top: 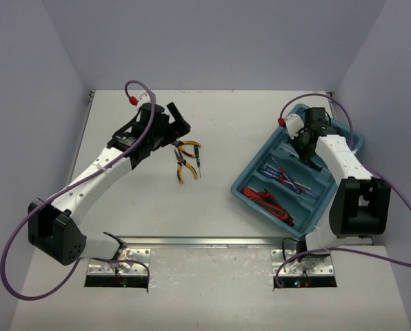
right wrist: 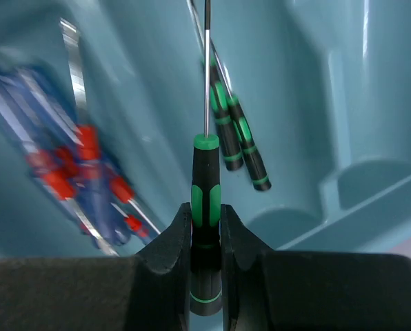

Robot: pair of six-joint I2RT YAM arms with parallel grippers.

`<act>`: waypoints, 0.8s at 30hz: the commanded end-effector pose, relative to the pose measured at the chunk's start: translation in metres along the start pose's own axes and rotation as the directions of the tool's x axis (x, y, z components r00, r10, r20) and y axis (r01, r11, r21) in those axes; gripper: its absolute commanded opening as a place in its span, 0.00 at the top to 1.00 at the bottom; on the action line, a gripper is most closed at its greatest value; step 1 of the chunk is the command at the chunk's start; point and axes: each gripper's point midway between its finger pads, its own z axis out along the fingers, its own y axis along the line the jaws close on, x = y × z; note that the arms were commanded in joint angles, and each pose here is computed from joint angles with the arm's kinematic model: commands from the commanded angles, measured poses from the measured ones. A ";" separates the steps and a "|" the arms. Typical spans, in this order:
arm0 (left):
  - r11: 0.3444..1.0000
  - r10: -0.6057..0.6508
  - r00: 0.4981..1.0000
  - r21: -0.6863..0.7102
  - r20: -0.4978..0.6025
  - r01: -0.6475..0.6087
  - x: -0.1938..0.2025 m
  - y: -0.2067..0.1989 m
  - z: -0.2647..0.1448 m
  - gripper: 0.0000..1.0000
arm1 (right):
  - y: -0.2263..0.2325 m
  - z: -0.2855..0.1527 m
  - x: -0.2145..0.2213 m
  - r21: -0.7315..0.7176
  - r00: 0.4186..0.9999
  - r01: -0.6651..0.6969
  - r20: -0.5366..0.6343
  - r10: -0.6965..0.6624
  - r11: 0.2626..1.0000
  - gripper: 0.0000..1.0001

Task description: Sort the tools into containers

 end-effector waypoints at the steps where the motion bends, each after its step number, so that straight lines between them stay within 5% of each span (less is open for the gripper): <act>1: 0.998 0.031 0.999 0.058 -0.039 -0.029 0.009 -0.010 0.003 0.00 | -0.025 0.010 0.002 0.070 1.000 -0.008 -0.015 0.009 0.998 0.95; 5: 0.998 0.056 0.996 0.039 -0.065 -0.054 0.017 -0.006 0.013 0.00 | -0.026 0.025 0.003 0.052 0.998 -0.022 -0.051 0.024 0.998 0.68; 7: 0.997 0.071 0.994 0.027 -0.082 -0.069 0.023 -0.004 0.020 0.00 | -0.026 0.028 0.006 0.052 0.997 -0.024 -0.066 0.027 0.998 0.32; 8: 0.997 0.080 0.993 0.019 -0.091 -0.078 0.026 -0.001 0.023 0.00 | -0.027 0.028 0.006 0.058 0.997 -0.021 -0.069 0.025 0.998 0.24; 15: 0.949 0.299 0.919 -0.018 -0.258 -0.313 0.083 -0.019 0.063 0.00 | -0.062 -0.015 -0.035 0.181 0.991 -0.122 0.072 0.111 0.976 0.22; 17: 0.937 0.324 0.896 -0.027 -0.304 -0.348 0.101 -0.017 0.074 0.01 | -0.075 -0.042 -0.060 0.205 0.967 -0.215 0.183 0.178 0.955 0.05; 20: 0.922 0.351 0.871 -0.036 -0.343 -0.385 0.113 -0.013 0.088 0.11 | -0.070 -0.079 -0.093 0.105 0.888 -0.372 0.327 0.322 0.922 0.01; 24: 0.900 0.361 0.853 -0.098 -0.378 -0.424 0.118 -0.009 0.107 0.23 | -0.024 -0.116 -0.141 -0.255 0.699 -0.440 0.505 0.507 0.861 0.01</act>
